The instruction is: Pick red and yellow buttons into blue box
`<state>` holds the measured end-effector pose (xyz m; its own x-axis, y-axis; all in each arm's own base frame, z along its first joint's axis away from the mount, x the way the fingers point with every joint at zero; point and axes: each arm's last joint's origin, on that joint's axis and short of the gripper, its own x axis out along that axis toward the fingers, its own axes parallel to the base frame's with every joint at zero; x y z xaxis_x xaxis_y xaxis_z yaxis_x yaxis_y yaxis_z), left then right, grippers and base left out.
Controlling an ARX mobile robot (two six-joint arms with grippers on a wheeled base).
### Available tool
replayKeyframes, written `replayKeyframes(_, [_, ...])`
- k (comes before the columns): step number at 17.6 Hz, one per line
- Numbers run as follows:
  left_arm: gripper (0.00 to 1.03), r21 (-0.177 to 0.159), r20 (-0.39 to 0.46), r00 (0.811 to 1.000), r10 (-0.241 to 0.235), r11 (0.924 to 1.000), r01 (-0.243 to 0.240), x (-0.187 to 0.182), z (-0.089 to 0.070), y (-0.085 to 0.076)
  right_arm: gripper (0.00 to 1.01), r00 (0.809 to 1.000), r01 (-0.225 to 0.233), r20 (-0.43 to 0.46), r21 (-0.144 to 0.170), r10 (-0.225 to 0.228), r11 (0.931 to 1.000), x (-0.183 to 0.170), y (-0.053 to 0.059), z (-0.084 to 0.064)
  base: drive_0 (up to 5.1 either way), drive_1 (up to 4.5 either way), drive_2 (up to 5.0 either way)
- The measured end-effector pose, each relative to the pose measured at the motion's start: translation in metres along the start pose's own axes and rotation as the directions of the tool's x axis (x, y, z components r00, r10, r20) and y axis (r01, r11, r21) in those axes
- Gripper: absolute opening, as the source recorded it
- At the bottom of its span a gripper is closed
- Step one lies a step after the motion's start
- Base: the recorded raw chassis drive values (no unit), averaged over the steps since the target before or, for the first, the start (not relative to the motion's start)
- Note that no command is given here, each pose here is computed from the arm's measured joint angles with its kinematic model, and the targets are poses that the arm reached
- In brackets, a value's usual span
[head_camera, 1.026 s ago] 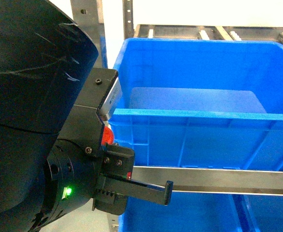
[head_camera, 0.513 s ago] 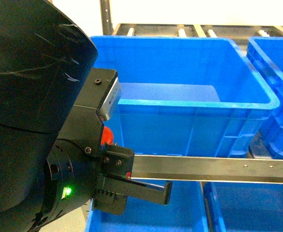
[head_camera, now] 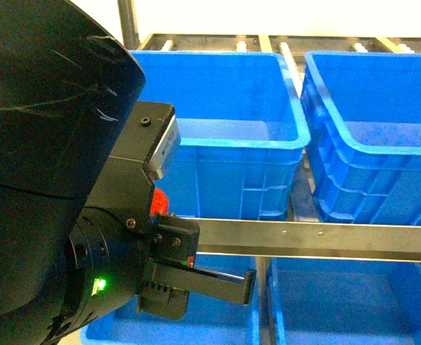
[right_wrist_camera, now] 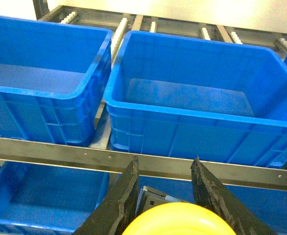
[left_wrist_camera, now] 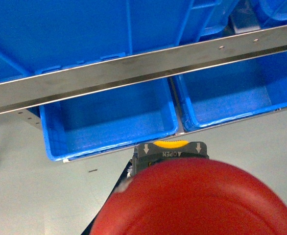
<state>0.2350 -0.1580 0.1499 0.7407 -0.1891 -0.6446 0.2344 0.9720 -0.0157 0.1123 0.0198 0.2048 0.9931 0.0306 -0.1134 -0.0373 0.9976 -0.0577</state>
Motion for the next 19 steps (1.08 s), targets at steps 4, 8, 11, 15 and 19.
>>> replayKeyframes(4, [0.25,0.0,0.0,1.0,0.0,1.0,0.0,0.0,0.0,0.0,0.3,1.0,0.0,0.0,0.0,0.0,1.0,0.0,0.0,0.0,5.1,-3.19,-1.3])
replayKeyframes(8, [0.25,0.001,-0.001,1.0,-0.001,1.0,0.001,0.0,-0.0002,-0.0003,0.3,1.0,0.0,-0.002,0.0,0.0,1.0,0.0,0.0,-0.0001,5.0,-3.2,-1.4])
replayKeyframes(11, [0.25,0.0,0.004,1.0,-0.002,1.0,0.002,-0.0001,0.0003,-0.0006,0.3,1.0,0.0,0.002,0.0,0.0,1.0,0.0,0.0,0.0001,5.0,-3.23,-1.5])
replayKeyframes(15, [0.25,0.001,-0.001,1.0,-0.001,1.0,0.001,-0.0001,-0.0001,-0.0005,0.3,1.0,0.0,-0.001,0.0,0.0,1.0,0.0,0.0,-0.0002,5.0,-3.23,-1.5])
replayKeyframes(19, [0.25,0.004,-0.001,1.0,-0.008,1.0,0.008,-0.0004,-0.0002,-0.0018,0.3,1.0,0.007,-0.007,-0.001,-0.007,1.0,0.0,-0.0002,-0.0009,5.0,-3.23,-1.5])
